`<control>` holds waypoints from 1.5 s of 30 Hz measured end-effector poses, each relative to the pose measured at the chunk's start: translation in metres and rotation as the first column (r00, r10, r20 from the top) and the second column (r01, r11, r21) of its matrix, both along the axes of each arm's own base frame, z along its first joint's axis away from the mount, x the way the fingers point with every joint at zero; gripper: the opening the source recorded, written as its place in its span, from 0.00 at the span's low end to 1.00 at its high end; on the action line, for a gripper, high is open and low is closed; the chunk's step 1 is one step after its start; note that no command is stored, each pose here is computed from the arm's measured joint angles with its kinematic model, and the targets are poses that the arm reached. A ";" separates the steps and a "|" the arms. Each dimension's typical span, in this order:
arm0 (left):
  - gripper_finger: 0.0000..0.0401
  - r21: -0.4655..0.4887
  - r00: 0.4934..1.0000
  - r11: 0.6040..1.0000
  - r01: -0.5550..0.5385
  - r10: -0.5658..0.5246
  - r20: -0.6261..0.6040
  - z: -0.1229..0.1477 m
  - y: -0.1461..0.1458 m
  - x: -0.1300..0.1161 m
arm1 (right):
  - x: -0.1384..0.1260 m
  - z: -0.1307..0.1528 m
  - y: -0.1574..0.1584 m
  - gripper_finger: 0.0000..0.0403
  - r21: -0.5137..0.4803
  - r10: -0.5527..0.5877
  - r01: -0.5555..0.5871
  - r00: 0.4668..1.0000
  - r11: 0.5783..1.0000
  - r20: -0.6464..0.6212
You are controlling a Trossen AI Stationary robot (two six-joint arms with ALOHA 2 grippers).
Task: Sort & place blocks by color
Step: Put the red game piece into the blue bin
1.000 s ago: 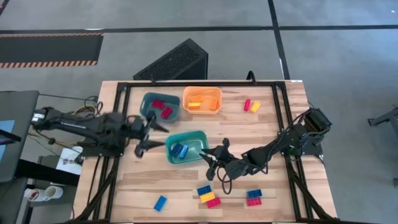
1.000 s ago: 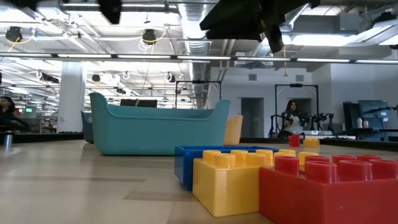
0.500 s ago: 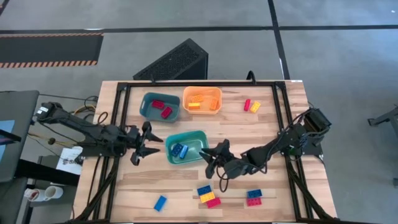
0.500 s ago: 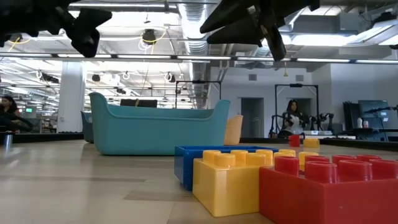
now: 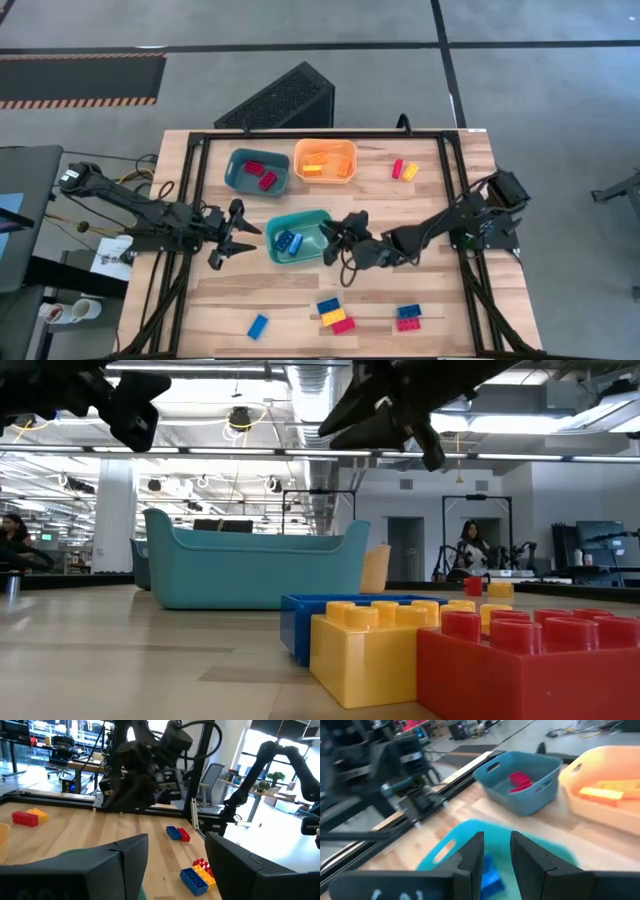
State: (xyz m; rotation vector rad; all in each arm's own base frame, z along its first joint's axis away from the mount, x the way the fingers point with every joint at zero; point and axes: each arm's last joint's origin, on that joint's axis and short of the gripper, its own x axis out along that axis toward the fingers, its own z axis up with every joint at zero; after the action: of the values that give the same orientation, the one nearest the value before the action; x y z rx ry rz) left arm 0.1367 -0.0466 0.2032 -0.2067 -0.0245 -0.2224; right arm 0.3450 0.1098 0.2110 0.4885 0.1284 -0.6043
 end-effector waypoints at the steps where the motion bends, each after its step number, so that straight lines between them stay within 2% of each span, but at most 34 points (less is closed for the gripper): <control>1: 0.46 0.001 1.000 1.000 0.000 0.000 -0.004 0.000 0.000 0.000 | 0.001 0.000 -0.004 0.29 -0.004 -0.011 0.011 1.000 1.000 -0.003; 4: 0.46 0.006 1.000 1.000 0.000 0.000 -0.017 -0.002 0.000 0.000 | 0.004 0.000 -0.014 0.29 -0.005 -0.037 0.037 0.999 0.999 -0.008; 9: 0.46 0.008 1.000 1.000 0.000 0.000 -0.022 -0.002 0.000 0.000 | 0.007 0.000 -0.021 0.29 0.015 -0.016 0.016 1.000 1.000 -0.005; 20: 0.46 0.028 0.999 1.000 -0.013 0.014 -0.042 -0.005 0.000 0.000 | 0.000 -0.001 0.002 0.29 0.018 0.073 -0.072 0.997 0.997 -0.019; 28: 0.46 0.023 0.999 1.000 -0.013 0.014 -0.042 -0.005 0.000 0.000 | -0.014 -0.003 0.038 0.29 0.081 0.150 -0.149 0.989 0.985 -0.002; 34: 0.46 0.020 0.998 0.999 -0.050 0.051 -0.034 -0.004 0.001 0.000 | -0.032 -0.003 0.067 0.29 0.118 0.132 -0.138 0.990 0.983 0.056; 42: 0.46 0.011 0.996 0.996 -0.088 0.087 0.026 0.002 0.002 0.000 | -0.049 -0.003 0.094 0.29 0.206 0.177 -0.194 0.979 0.959 0.102; 45: 0.46 0.021 0.990 0.993 -0.117 0.115 0.082 0.007 0.003 0.000 | -0.053 -0.003 0.100 0.29 0.251 0.155 -0.185 0.979 0.950 0.134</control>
State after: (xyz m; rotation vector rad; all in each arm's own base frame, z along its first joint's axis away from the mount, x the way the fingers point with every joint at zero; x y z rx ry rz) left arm 0.1366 -0.0433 0.2106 -0.1704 -0.1132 -0.1153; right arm 0.2919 0.2093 0.2079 0.7593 0.1422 -0.3894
